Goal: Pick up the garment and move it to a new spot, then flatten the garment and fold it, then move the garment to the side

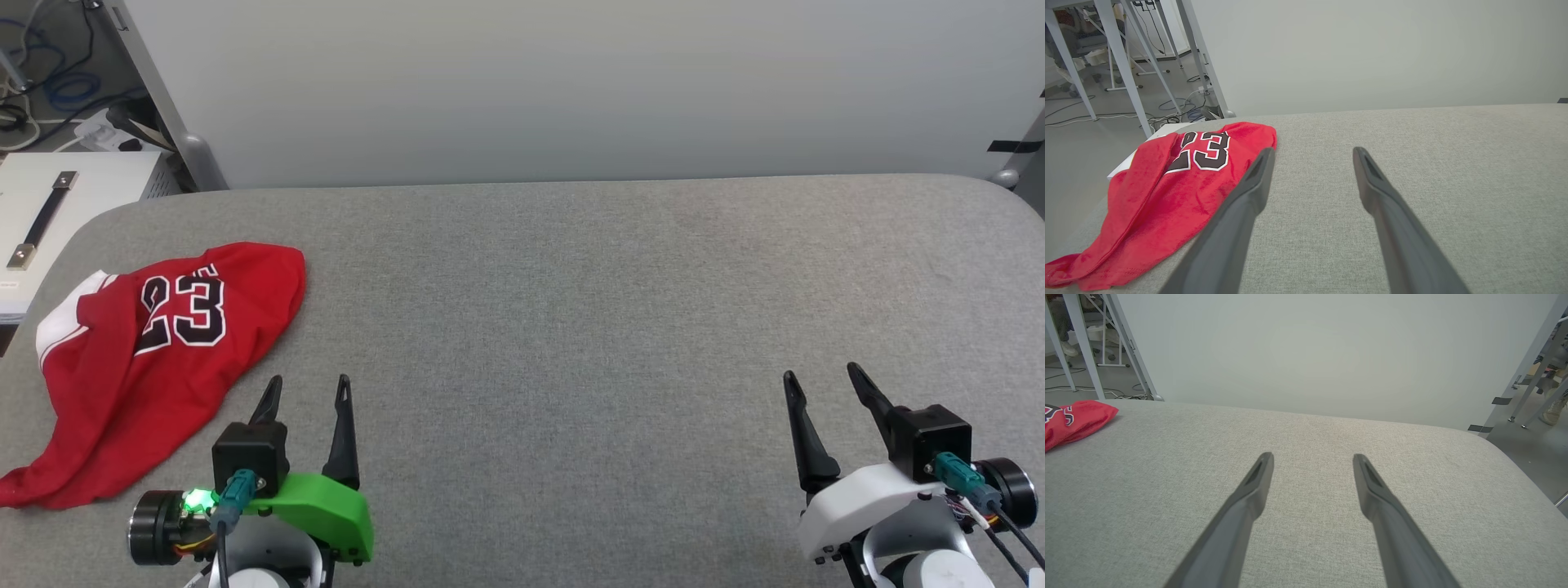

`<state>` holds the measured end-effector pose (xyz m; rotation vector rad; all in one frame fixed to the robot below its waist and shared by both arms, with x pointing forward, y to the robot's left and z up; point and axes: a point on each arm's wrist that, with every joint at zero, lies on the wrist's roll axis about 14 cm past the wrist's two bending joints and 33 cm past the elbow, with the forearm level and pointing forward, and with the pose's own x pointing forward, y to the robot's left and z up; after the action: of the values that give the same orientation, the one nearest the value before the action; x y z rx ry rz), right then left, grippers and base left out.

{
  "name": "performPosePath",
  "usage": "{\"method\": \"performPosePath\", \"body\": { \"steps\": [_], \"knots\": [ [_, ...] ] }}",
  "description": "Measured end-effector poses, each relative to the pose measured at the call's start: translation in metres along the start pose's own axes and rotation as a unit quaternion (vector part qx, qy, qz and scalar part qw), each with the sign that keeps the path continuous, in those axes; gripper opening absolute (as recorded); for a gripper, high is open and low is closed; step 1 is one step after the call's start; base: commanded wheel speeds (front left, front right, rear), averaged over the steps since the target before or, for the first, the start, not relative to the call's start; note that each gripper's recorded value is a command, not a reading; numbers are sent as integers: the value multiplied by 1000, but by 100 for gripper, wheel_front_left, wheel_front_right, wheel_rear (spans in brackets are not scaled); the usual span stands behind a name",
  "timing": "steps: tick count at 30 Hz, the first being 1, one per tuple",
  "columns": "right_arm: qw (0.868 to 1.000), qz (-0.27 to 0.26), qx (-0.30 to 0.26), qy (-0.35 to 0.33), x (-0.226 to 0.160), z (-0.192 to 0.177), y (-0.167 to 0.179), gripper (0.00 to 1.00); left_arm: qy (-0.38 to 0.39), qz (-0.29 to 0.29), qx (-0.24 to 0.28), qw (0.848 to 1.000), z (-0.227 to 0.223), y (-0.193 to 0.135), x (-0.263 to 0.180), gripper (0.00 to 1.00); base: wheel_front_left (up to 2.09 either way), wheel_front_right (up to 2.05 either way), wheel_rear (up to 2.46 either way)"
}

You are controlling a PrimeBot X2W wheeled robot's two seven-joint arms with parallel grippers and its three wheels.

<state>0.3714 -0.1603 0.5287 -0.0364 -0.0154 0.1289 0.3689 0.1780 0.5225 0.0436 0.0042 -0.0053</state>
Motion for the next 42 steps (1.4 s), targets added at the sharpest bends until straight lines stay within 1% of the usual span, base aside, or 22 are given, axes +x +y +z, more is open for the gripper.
{"method": "performPosePath", "body": {
  "steps": [19,35,42],
  "knots": [
    [999,4,18,-30,1,11,3,100,-18,-3,-5,1000,4,0,-2,100,0,0,0],
    [999,3,31,-43,4,13,2,100,-29,-10,-14,999,5,-3,-3,100,0,0,0],
    [998,5,36,-41,4,10,3,100,-21,-16,-15,1000,-3,-6,-3,100,0,0,0]
  ]
}}
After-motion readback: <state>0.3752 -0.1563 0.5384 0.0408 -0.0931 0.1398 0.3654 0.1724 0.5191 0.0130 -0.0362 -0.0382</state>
